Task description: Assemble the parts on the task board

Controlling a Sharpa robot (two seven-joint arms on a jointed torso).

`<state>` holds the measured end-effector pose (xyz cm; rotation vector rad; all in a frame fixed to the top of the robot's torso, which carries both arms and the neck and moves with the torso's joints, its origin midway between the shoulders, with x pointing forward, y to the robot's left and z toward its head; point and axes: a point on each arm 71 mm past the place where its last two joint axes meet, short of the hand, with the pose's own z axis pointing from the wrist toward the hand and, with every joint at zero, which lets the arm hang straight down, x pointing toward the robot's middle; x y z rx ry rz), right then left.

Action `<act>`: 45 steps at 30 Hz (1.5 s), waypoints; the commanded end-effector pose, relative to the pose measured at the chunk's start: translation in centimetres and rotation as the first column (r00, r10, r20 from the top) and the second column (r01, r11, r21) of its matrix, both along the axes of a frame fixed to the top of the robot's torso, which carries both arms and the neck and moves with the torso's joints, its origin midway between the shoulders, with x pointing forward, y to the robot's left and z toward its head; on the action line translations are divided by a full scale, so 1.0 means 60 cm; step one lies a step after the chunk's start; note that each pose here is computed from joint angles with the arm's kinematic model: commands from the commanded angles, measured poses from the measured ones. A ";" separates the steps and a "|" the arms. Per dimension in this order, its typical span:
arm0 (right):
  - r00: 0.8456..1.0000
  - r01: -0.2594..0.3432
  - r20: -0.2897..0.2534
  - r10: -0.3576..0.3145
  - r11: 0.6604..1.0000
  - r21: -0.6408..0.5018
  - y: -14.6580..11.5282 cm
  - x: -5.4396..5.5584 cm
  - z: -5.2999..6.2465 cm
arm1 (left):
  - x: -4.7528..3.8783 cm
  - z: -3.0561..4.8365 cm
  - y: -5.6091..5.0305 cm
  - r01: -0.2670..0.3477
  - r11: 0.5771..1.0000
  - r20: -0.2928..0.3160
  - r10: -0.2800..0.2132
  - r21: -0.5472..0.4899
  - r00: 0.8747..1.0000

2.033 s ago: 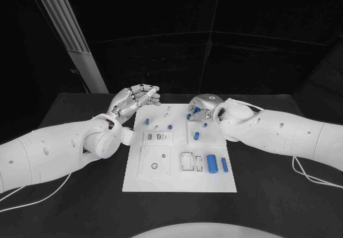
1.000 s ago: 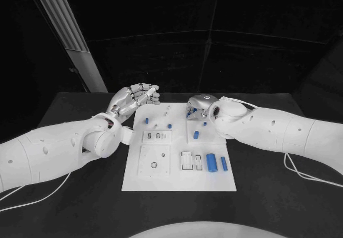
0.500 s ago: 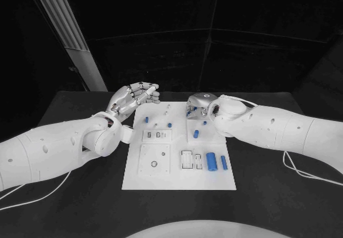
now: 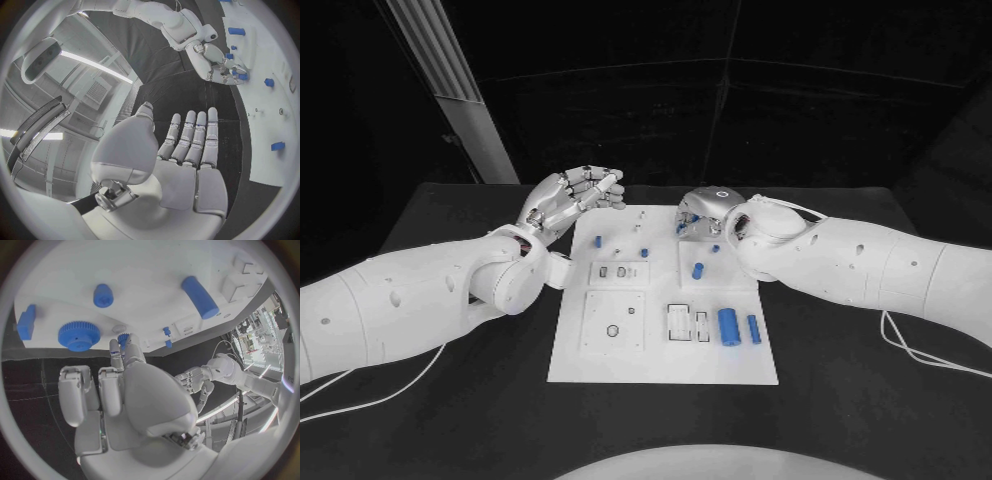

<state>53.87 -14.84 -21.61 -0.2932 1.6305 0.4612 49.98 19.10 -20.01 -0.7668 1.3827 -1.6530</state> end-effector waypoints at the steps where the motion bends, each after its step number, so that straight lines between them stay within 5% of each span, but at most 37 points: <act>1: 0.991 -0.053 0.127 0.042 0.995 0.087 0.006 -0.005 0.025 | -0.003 0.014 -0.001 0.023 0.998 0.098 -0.018 -0.053 0.995; 6: 0.979 -0.085 0.196 0.056 0.986 0.142 0.013 -0.003 0.051 | -0.002 0.014 -0.002 0.022 0.998 0.102 -0.017 -0.054 0.995; 15: 0.970 -0.112 0.231 0.074 0.982 0.155 0.027 0.006 0.060 | 0.000 0.015 -0.003 0.015 0.998 0.118 -0.008 -0.055 0.993; 45: 0.979 -0.135 0.155 0.134 0.991 -0.005 0.075 0.048 0.034 | 0.003 0.022 0.005 -0.017 0.998 0.161 0.026 -0.056 0.987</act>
